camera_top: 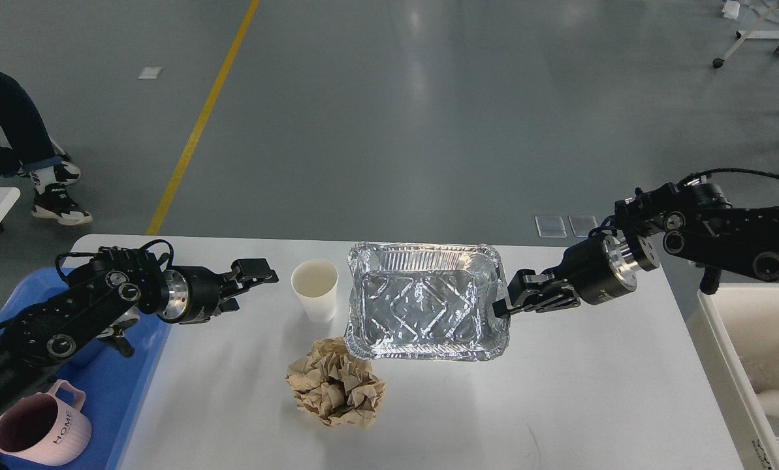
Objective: Tidy desktop
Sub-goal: 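Reach the left gripper to the white paper cup and grasp it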
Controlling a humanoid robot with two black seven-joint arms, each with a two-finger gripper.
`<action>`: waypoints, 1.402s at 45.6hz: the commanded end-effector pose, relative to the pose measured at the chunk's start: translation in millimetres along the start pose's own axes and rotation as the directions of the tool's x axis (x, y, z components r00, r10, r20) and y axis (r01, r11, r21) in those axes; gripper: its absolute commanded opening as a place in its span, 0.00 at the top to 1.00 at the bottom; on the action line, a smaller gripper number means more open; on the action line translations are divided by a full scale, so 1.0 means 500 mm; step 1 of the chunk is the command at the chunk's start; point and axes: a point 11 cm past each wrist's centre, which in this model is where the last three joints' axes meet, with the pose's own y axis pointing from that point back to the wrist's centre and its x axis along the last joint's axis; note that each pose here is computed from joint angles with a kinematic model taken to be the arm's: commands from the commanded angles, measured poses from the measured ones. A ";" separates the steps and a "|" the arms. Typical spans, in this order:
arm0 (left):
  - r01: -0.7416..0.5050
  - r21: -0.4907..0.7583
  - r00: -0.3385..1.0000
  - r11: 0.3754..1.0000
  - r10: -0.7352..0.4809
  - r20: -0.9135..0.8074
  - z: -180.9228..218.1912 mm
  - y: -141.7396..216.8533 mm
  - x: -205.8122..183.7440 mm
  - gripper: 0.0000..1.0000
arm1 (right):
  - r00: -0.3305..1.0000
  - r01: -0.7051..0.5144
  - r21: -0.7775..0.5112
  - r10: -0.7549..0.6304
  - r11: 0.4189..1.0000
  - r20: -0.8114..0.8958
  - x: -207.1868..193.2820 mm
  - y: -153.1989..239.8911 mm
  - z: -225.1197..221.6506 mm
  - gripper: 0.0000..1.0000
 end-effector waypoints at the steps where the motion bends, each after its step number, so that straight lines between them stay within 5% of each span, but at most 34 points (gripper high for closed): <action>1: 0.022 -0.026 1.000 0.999 -0.022 -0.001 0.025 -0.023 -0.023 0.03 | 1.000 -0.004 -0.001 0.004 1.000 0.002 0.001 0.003 0.002 1.00; 14: -0.015 -0.020 1.000 1.000 0.015 0.002 0.044 -0.045 -0.011 0.06 | 1.000 -0.021 -0.008 0.022 1.000 0.010 0.003 0.017 0.011 1.00; 27: -0.009 0.001 0.999 1.000 0.009 0.051 0.053 -0.089 -0.035 0.32 | 0.999 -0.031 -0.006 0.031 1.000 0.011 0.005 0.022 0.011 1.00; 30: -0.002 0.002 0.998 1.000 0.002 0.055 0.051 -0.097 -0.044 0.51 | 0.999 -0.036 -0.007 0.036 0.999 0.011 0.007 0.026 0.011 1.00; 36: -0.008 -0.003 0.998 1.000 0.009 0.065 0.065 -0.105 -0.047 0.60 | 0.999 -0.044 -0.009 0.044 0.999 0.016 0.007 0.032 0.015 1.00; 44: 0.048 0.020 0.991 0.999 -0.050 0.126 0.081 -0.103 -0.053 0.99 | 0.999 -0.051 -0.011 0.052 0.999 0.018 0.008 0.037 0.018 1.00; 64: 0.019 0.118 0.973 0.993 -0.046 0.225 -0.016 0.018 0.032 1.00 | 0.999 -0.050 -0.008 0.050 0.999 0.017 0.008 0.032 0.017 1.00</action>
